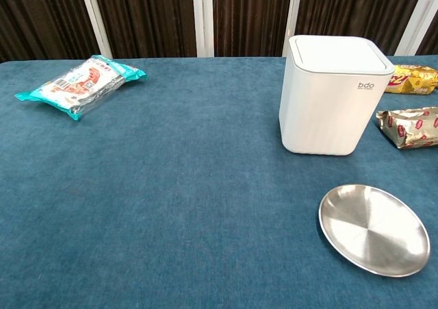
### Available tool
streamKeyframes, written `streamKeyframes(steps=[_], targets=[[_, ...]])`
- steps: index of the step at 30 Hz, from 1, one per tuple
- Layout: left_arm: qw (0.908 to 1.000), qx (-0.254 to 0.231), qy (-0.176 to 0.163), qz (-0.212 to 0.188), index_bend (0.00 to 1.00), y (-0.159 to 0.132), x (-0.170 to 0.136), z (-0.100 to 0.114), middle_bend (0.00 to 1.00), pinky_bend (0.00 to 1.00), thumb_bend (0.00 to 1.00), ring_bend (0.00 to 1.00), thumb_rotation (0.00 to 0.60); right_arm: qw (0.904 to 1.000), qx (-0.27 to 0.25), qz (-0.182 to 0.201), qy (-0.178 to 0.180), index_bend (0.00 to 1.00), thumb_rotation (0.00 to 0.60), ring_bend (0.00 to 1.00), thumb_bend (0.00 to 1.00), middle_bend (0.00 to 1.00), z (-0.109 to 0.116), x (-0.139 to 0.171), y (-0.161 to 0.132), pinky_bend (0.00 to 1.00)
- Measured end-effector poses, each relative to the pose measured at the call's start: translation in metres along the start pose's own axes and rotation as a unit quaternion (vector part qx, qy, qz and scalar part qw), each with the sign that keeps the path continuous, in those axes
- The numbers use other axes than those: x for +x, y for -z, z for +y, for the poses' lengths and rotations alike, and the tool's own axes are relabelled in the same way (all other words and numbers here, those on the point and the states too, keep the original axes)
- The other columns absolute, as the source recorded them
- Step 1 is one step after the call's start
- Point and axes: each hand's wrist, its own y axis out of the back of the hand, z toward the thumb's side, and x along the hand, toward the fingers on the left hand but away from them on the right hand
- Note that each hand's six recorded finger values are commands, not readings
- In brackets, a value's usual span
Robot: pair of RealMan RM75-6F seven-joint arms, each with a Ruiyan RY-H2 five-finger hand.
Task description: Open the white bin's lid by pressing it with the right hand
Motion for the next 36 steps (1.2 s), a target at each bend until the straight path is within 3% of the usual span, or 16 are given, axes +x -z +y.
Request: streamKeyframes(steps=[4, 18, 29, 36], targets=[[1.0, -0.001, -0.001, 0.003, 0.22, 0.001, 0.0, 0.001, 0.19, 0.17, 0.06, 0.02, 0.6, 0.9994, 0.012, 0.021, -0.023, 0.12, 0.6, 0.58, 0.28, 0.56, 0.008, -0.02, -0.018, 0.58], [0.9999, -0.004, -0.003, 0.013, 0.22, 0.003, -0.001, 0.002, 0.19, 0.17, 0.06, 0.02, 0.6, 0.9921, 0.065, 0.062, -0.087, 0.12, 0.6, 0.65, 0.29, 0.64, 0.02, -0.076, -0.082, 0.6], [0.9999, -0.004, -0.003, 0.016, 0.22, 0.005, 0.0, 0.002, 0.19, 0.17, 0.06, 0.02, 0.6, 0.9868, 0.088, 0.086, -0.106, 0.12, 0.6, 0.65, 0.29, 0.65, 0.016, -0.089, -0.123, 0.6], [0.9998, -0.008, -0.006, 0.018, 0.22, 0.006, -0.001, 0.004, 0.19, 0.17, 0.06, 0.02, 0.6, 0.9832, 0.1, 0.085, -0.127, 0.12, 0.6, 0.66, 0.29, 0.65, 0.005, -0.094, -0.133, 0.6]])
